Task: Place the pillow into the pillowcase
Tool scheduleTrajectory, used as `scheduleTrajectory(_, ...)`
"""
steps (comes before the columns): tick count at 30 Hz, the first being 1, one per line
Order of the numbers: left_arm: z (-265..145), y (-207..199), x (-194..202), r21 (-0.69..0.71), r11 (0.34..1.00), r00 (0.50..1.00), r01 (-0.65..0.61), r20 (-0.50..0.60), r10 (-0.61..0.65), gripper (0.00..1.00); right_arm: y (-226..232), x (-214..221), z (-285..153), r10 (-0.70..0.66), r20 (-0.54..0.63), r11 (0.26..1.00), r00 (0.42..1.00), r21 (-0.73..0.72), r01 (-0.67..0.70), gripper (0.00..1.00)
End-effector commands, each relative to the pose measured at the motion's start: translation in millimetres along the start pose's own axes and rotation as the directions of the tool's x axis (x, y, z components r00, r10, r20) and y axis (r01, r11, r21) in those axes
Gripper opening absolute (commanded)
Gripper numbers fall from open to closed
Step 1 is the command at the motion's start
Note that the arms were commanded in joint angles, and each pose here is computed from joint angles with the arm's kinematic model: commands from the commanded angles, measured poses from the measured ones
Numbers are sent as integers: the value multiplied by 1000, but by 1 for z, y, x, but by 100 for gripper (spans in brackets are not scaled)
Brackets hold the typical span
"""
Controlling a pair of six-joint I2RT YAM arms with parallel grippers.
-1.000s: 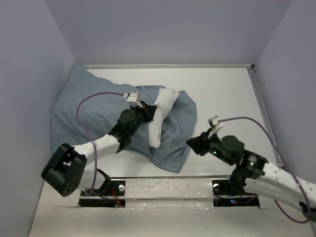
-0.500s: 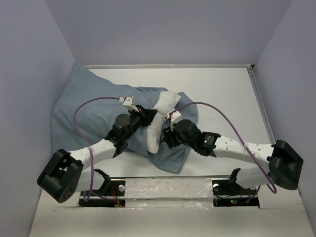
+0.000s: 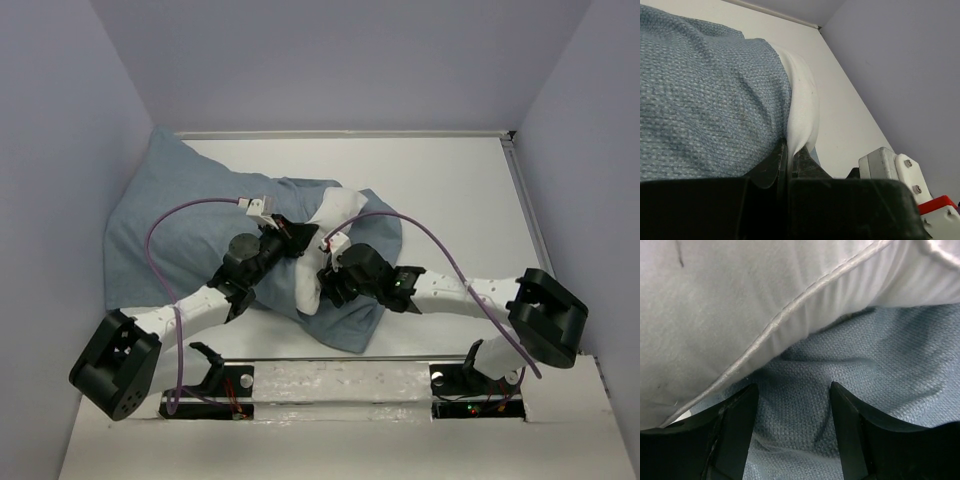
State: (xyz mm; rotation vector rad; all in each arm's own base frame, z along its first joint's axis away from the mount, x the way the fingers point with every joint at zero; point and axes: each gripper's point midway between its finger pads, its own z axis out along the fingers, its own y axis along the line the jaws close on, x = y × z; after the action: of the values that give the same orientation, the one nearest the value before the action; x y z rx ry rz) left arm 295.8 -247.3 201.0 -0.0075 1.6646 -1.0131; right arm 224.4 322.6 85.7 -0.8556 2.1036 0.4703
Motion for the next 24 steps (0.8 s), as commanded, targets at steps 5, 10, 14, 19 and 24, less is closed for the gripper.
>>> scheduleTrajectory(5,-5,-36,-22,145,989,998,37,49,-45,0,9,29,2,68,-49,993,996,-93,-73,67)
scheduleTrajectory(10,-6,-50,-22,210,975,996,73,35,-83,0,1,51,8,145,-66,988,987,-38,-148,52)
scheduleTrajectory(14,-3,-56,-15,250,963,995,101,-1,-104,0,-7,55,8,189,-55,982,980,14,-188,8)
scheduleTrajectory(19,-1,-60,-11,269,958,995,100,-18,-99,0,-20,42,-8,253,36,964,967,72,-255,0)
scheduleTrajectory(24,1,-47,-7,210,976,998,67,-19,-64,0,-31,19,-58,350,212,929,913,48,-367,0)
